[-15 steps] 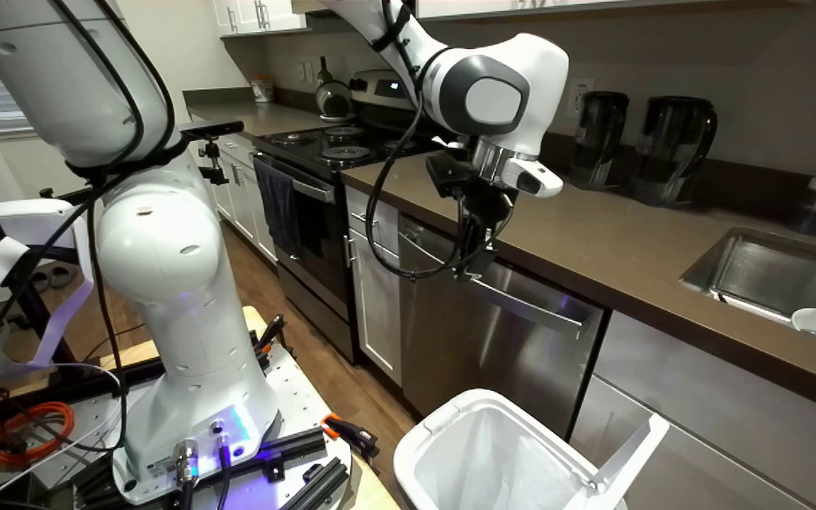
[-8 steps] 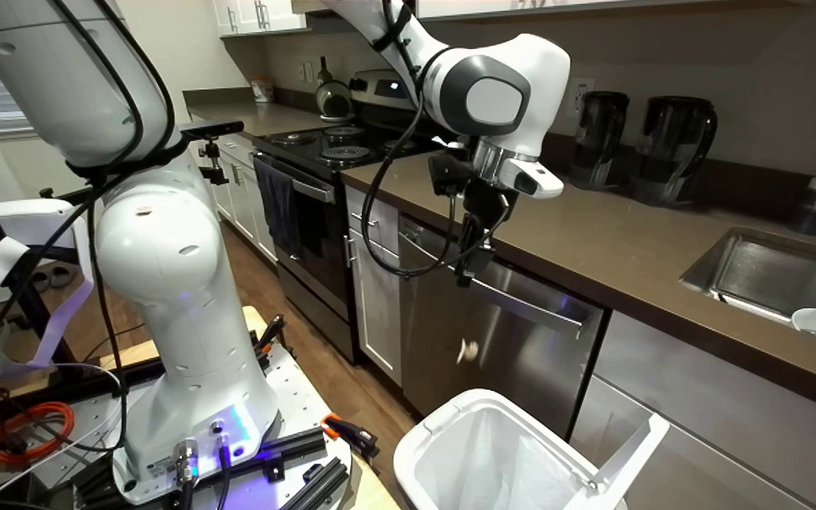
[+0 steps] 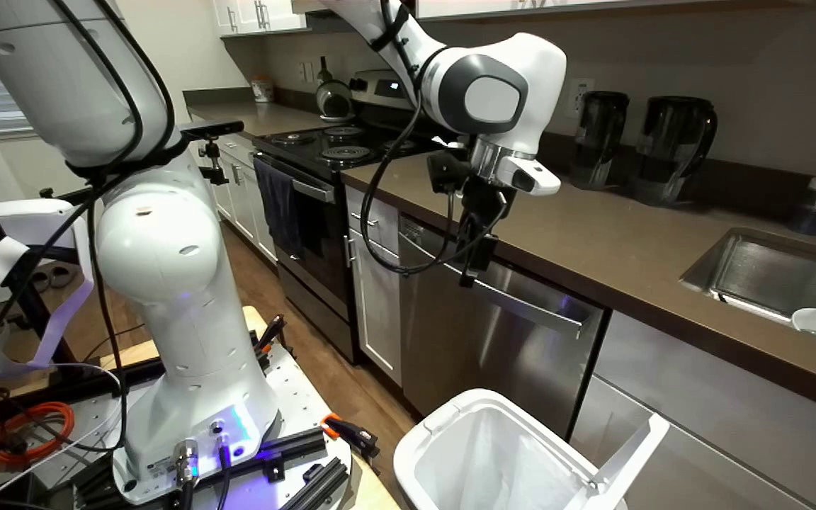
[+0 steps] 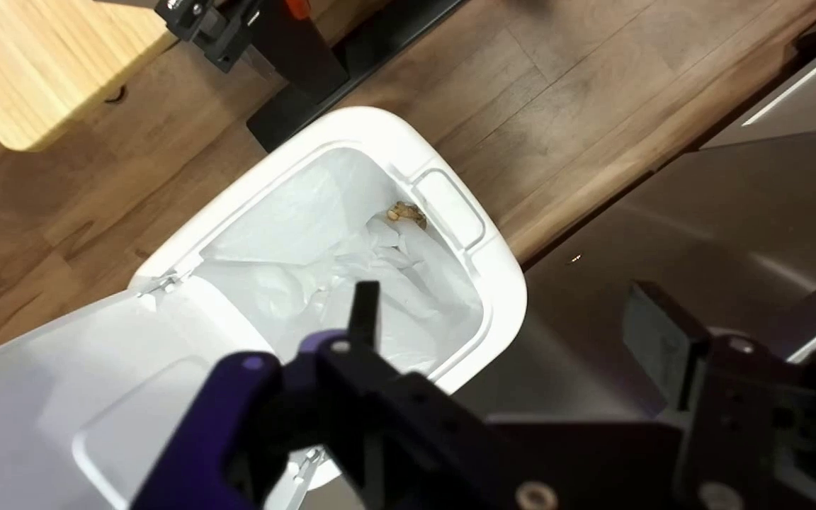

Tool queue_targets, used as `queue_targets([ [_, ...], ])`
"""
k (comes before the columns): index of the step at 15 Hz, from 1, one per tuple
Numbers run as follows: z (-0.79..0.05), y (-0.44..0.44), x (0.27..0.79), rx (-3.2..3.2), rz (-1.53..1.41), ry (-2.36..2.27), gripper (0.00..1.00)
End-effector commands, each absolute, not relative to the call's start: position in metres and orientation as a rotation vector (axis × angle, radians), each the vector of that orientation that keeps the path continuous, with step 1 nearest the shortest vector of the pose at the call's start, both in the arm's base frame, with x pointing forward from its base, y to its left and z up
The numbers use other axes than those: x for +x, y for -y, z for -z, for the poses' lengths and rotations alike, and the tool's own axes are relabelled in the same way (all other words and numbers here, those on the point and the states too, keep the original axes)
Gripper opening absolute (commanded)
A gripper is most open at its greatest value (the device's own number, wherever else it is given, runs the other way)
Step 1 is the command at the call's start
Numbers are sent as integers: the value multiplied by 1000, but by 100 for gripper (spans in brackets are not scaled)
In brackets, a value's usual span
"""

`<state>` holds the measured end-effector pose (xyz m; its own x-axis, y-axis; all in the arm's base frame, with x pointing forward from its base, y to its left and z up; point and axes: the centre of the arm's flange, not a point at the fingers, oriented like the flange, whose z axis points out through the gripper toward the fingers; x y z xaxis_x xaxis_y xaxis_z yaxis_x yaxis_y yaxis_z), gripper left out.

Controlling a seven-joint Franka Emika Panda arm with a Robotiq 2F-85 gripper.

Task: Pick up the garlic from the counter and discard it in the bin

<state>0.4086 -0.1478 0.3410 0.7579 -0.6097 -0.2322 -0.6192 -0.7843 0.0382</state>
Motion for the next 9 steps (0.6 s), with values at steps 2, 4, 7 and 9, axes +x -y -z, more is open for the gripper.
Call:
queue_targets([
  [2, -360, 135, 414, -2932, -313, -984, 100],
  [4, -368, 128, 420, -2956, -284, -949, 100],
  [7, -380, 117, 433, -2999, -222, -871, 100],
  [9, -389, 109, 444, -3021, -184, -816, 100],
])
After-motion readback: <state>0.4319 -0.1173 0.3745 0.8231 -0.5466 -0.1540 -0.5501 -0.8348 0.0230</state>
